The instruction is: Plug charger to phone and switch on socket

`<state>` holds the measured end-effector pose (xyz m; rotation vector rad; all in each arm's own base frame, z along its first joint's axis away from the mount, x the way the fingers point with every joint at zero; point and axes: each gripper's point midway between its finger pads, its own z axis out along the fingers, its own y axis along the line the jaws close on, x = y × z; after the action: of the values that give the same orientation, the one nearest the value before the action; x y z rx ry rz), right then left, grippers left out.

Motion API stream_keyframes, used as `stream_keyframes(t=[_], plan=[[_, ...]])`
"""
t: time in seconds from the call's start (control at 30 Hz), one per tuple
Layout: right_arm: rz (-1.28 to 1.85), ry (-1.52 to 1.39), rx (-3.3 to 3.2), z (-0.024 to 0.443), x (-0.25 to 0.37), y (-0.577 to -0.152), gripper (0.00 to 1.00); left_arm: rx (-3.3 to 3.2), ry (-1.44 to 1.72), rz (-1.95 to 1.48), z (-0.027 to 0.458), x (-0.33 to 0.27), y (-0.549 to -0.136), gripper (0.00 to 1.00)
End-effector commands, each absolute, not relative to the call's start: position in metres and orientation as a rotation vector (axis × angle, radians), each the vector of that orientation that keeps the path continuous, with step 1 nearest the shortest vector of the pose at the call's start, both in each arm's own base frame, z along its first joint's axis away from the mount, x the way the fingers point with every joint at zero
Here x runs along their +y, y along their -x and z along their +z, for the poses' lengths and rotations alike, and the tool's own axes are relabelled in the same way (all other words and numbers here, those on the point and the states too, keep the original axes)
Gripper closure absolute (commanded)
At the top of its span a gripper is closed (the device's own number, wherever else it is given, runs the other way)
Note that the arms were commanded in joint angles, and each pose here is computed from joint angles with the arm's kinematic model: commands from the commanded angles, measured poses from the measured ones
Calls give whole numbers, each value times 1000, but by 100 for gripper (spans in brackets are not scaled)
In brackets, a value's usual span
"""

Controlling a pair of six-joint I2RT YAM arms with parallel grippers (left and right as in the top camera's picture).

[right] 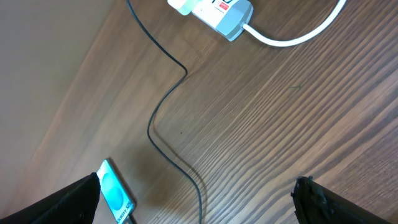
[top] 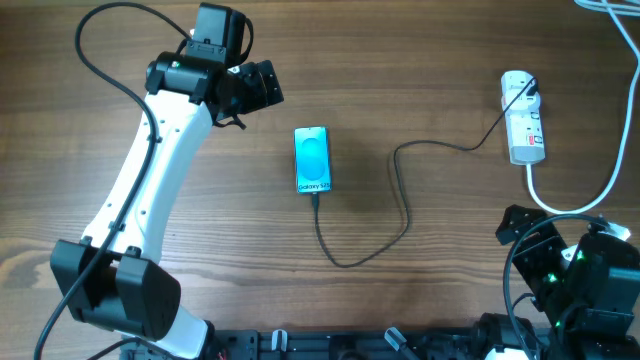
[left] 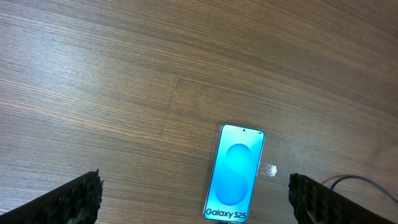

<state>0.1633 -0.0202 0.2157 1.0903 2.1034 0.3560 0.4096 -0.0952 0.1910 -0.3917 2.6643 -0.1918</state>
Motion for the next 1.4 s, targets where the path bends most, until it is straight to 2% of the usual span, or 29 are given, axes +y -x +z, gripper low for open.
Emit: stream_keyframes(t=[0.0, 0.3, 0.4, 0.5, 0.57, 0.83, 1.0, 1.37], plan=[[381, -1108, 2094, 214, -18, -162, 0, 2665, 408, -176, 189, -93, -410, 0], [323, -1061, 2114, 212, -22, -159, 0, 2665, 408, -175, 189, -93, -410, 0], [290, -832, 2141, 217, -18, -172, 0, 2665, 408, -175, 189, -93, -410, 0], [363, -354, 2059, 236, 14, -204, 0, 2665, 408, -176, 189, -93, -410, 0], [408, -141, 1967, 246, 34, -214, 0, 2665, 408, -176, 189, -93, -410, 0], [434, 244, 1683, 239, 72, -220, 0, 2665, 408, -175, 189, -93, -410, 0], [357, 326, 1574, 231, 73, -219, 0, 2665, 408, -176, 189, -93, -410, 0], [260, 283, 1466, 218, 60, -229, 0, 2665, 408, -175, 189, -93, -410, 0]])
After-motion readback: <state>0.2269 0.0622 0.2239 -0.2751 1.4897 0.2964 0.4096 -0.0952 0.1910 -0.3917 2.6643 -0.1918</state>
